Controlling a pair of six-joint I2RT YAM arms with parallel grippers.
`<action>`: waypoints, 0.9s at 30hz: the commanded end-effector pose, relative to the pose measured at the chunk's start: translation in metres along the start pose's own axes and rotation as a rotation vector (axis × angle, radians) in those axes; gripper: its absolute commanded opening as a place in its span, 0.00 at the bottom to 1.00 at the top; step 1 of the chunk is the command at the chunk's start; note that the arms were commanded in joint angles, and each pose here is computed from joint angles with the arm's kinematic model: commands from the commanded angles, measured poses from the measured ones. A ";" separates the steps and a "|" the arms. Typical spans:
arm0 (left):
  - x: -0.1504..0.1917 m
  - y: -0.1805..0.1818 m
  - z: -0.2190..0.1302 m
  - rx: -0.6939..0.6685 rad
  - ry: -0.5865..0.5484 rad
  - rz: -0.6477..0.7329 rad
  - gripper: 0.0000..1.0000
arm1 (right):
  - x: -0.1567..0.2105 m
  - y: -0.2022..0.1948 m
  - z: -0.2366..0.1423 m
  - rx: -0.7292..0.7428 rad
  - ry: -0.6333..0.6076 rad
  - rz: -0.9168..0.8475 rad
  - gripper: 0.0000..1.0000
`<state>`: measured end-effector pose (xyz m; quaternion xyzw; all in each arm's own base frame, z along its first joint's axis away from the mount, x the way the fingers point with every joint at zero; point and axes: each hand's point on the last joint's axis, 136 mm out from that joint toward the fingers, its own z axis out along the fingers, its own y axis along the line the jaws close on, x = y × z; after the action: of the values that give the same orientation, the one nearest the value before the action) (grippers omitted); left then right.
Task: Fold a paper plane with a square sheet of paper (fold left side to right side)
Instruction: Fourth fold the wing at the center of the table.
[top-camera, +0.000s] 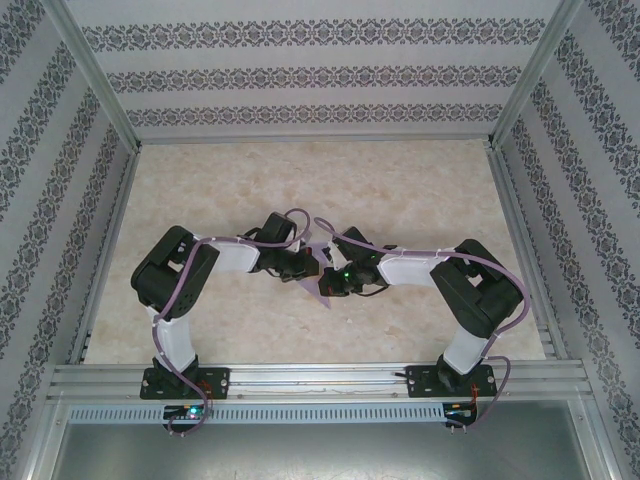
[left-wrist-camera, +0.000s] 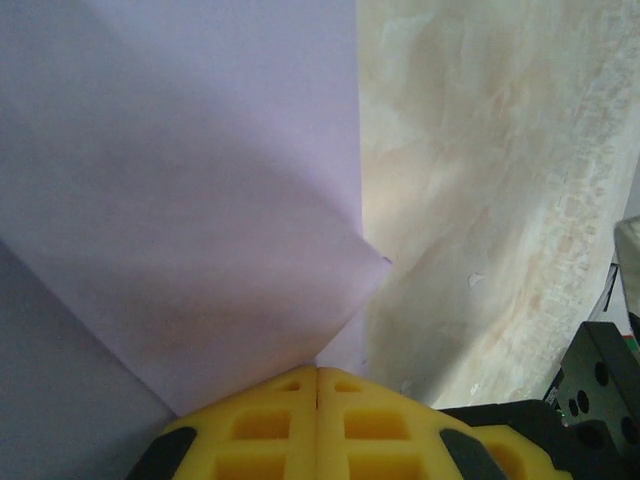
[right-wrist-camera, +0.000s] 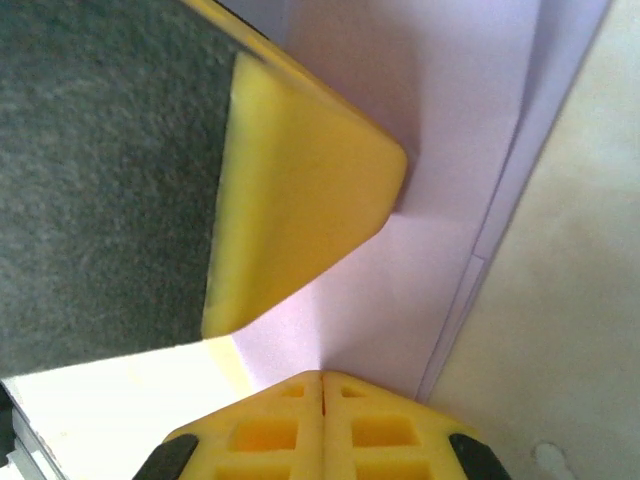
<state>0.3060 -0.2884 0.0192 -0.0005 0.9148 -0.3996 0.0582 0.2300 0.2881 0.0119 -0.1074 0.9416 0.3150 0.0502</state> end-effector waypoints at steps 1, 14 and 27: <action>-0.028 0.040 -0.008 -0.128 -0.086 -0.019 0.00 | 0.065 -0.070 0.008 0.274 0.200 0.096 0.00; -0.062 0.050 -0.018 -0.128 -0.119 -0.025 0.00 | 0.069 -0.067 0.008 0.269 0.220 0.093 0.00; -0.095 0.069 -0.028 -0.134 -0.160 -0.053 0.00 | 0.071 -0.066 0.009 0.265 0.229 0.095 0.00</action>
<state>0.3658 -0.2594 0.0202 -0.0261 0.9115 -0.4042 0.0718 0.2319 0.2899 0.0120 -0.1104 0.9431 0.3090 0.0531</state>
